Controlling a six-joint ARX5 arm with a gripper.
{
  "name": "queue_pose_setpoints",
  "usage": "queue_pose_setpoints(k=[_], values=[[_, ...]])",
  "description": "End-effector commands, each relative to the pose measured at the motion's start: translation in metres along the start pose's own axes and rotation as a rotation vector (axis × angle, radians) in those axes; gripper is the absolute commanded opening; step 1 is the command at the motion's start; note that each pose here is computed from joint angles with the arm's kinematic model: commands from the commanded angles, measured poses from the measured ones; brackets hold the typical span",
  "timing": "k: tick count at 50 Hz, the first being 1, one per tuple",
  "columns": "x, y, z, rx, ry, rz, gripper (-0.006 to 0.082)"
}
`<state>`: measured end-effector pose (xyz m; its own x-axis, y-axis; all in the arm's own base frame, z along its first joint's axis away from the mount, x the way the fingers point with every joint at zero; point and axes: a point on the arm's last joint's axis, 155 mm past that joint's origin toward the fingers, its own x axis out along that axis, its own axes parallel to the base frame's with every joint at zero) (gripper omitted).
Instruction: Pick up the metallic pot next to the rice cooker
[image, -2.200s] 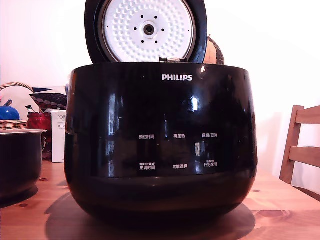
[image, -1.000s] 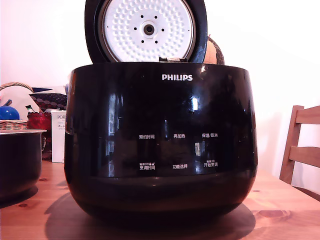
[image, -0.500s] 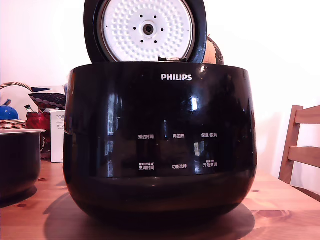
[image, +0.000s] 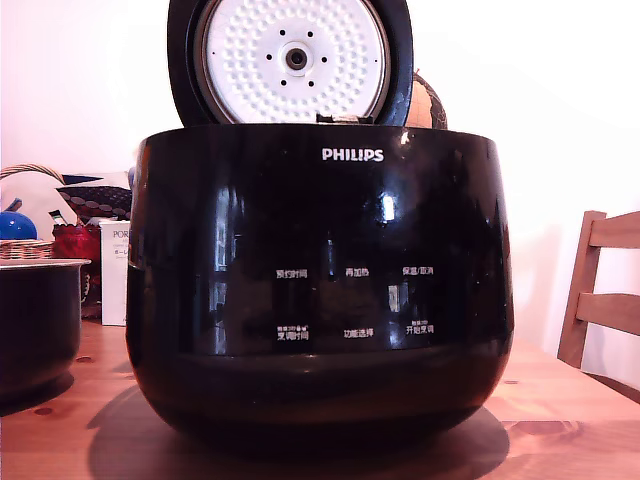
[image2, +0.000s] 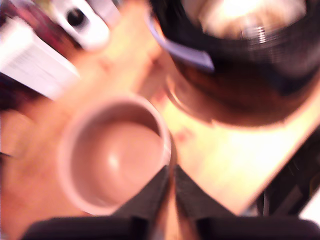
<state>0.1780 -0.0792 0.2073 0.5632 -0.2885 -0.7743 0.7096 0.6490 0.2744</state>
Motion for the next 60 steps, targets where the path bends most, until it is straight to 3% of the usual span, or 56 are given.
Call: queue_pose_setpoints(k=[1,10,35,48,60], values=[[0.015,-0.002,-0.007,0.001,0.025,-0.01,0.0334],[0.04,0.004,-0.017,0.022,0.065,0.013,0.0474],[0.103,0.013,-0.028,0.011,0.241,-0.085,0.0473],[0.125,0.032,-0.044,-0.048,0.306,-0.084,0.0471],[0.14,0.029,-0.057,-0.062,0.362,-0.134,0.0469]])
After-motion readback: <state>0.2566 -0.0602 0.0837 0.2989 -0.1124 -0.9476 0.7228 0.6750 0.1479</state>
